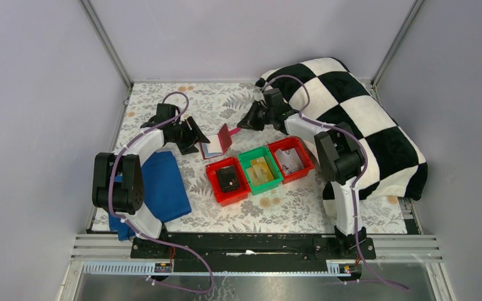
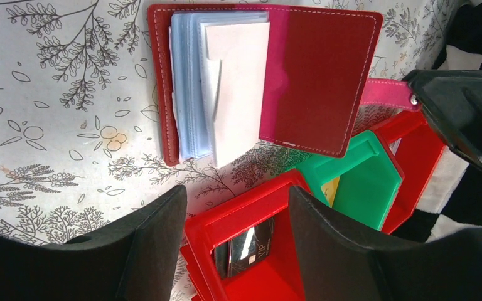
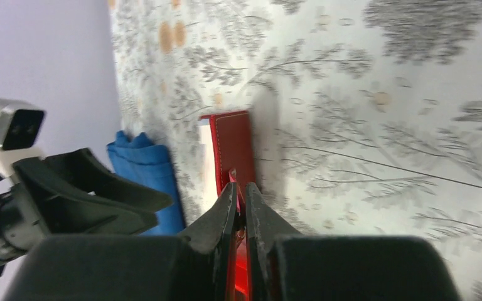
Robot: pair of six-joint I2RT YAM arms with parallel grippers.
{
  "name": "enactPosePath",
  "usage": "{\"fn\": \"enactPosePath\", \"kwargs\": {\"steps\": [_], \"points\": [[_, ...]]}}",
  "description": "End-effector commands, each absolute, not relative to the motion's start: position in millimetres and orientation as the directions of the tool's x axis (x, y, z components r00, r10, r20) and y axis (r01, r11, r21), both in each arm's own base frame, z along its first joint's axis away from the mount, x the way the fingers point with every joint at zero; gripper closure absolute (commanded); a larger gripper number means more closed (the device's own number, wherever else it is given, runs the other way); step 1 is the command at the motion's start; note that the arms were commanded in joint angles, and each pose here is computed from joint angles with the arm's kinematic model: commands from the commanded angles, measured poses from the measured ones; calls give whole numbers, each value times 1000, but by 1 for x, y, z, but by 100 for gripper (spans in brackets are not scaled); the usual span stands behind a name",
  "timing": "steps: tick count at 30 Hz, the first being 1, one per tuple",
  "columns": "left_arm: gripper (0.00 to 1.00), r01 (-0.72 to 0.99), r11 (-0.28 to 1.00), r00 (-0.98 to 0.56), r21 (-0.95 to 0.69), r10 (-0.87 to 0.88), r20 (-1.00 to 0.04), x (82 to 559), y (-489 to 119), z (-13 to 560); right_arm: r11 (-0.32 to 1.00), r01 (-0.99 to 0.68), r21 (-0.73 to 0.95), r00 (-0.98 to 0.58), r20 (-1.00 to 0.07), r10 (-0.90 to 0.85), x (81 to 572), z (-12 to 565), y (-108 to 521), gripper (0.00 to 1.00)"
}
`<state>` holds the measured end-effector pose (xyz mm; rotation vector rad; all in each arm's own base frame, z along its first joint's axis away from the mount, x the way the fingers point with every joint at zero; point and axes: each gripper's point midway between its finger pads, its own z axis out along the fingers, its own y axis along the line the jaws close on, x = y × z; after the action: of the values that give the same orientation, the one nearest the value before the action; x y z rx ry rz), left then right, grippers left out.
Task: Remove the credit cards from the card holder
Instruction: Open the card holder at the center of the board.
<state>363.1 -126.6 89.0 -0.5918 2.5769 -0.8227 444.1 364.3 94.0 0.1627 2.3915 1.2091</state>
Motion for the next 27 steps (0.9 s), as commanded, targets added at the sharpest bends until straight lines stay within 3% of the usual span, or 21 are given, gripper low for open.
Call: {"fn": "enactPosePath", "kwargs": {"steps": [1,14,21,27], "points": [[35,-228,737,-834,-636,-485,-264,376,-127,94,716,-85,693,-884,-385,267,452,73,336,100],[35,-198,718,-844,-668,-471,-256,383,-140,102,899,-12,438,-887,-420,193,451,6,285,100],[32,-169,711,-862,-683,-442,-246,390,-151,102,898,-10,440,-892,-410,190,448,5,285,100],[32,-172,728,-870,-664,-428,-244,396,-156,95,888,-51,457,-879,-443,178,451,34,289,74]]}}
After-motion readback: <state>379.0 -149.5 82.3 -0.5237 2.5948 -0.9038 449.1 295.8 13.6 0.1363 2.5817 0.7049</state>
